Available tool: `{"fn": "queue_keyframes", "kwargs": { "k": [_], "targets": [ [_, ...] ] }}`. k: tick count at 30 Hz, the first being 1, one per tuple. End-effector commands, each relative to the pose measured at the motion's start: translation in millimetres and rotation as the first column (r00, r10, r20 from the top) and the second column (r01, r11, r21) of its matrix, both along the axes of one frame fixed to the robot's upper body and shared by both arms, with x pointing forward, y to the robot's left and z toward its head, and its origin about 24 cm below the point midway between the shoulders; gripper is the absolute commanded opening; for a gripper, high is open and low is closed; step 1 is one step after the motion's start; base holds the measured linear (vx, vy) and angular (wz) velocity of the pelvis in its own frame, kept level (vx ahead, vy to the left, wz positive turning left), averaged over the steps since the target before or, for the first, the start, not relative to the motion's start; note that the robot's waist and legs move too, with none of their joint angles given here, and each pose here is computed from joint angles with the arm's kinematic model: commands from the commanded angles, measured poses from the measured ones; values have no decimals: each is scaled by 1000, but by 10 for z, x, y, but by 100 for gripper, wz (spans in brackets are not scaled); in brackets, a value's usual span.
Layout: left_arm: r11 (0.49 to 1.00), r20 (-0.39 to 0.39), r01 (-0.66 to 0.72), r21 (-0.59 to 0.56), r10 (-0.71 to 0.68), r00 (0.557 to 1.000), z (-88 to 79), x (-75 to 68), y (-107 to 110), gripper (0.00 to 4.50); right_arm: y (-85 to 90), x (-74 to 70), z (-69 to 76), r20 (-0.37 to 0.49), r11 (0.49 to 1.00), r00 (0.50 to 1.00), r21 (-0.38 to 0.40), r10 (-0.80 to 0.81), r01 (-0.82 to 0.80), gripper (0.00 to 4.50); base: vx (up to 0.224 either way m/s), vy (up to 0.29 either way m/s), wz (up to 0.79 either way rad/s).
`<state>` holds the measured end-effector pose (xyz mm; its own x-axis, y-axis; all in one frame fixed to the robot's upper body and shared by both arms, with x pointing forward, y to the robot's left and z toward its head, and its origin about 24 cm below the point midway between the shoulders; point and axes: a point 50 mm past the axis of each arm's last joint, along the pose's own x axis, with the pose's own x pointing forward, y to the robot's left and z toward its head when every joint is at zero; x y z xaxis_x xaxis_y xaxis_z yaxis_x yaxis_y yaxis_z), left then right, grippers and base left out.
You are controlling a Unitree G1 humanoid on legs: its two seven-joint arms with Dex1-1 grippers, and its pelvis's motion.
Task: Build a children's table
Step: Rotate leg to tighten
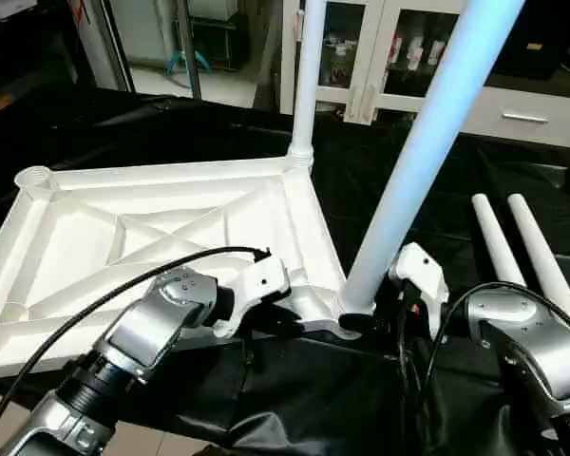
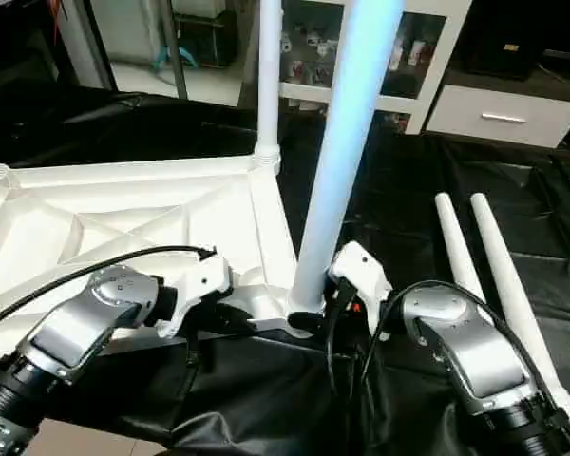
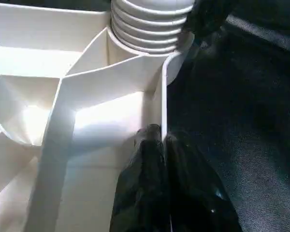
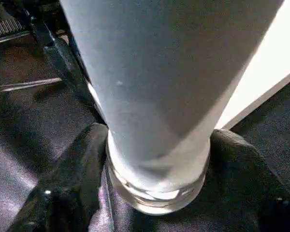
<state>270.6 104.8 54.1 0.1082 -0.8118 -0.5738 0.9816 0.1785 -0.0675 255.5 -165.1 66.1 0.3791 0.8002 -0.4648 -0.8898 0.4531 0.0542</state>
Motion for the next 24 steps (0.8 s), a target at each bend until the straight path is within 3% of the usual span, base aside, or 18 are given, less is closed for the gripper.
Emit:
{"fn": "queue_keyframes", "kwargs": {
  "k": [1, 8, 11, 15, 17, 18, 20, 22, 24],
  "targets": [
    [999, -35, 35, 3, -35, 999, -42, -69, -37, 0, 16, -23, 12, 3, 1000, 1000, -3, 14, -14, 297, 0, 0, 0],
    [1000, -29, -23, 5, 23, 999, -58, -19, -30, 0, 51, 80, -16, 32, 995, 995, 46, -93, 92, 272, 0, 0, 0],
    [992, 7, -124, 3, 124, 992, -73, 101, -43, 0, 87, 189, -79, 52, 974, 974, 64, -219, 216, 272, 0, 0, 0],
    [949, 63, -316, 2, 315, 947, -84, 349, -74, 0, 244, 333, -231, 44, 917, 917, 76, -396, 392, 272, 0, 0, 0],
    [937, 67, -350, -3, 350, 935, -79, 394, -85, 0, 284, 362, -267, 45, 901, 900, 65, -433, 430, 272, 0, 0, 0],
    [910, 75, -415, -17, 415, 907, -58, 491, -131, 0, 420, 445, -377, 37, 839, 838, 34, -544, 543, 272, 0, 0, 0],
    [902, 81, -432, -20, 432, 898, -53, 516, -144, 0, 456, 470, -408, 32, 811, 811, 26, -584, 584, 272, 0, 0, 0],
    [896, 96, -442, -34, 443, 891, -35, 557, -204, 0, 589, 529, -502, -4, 697, 697, -7, -717, 717, 272, 0, 0, 0],
    [898, 94, -437, -40, 439, 893, -29, 554, -218, 0, 645, 523, -523, -10, 681, 680, -17, -733, 733, 272, 0, 0, 0]
  ]
}}
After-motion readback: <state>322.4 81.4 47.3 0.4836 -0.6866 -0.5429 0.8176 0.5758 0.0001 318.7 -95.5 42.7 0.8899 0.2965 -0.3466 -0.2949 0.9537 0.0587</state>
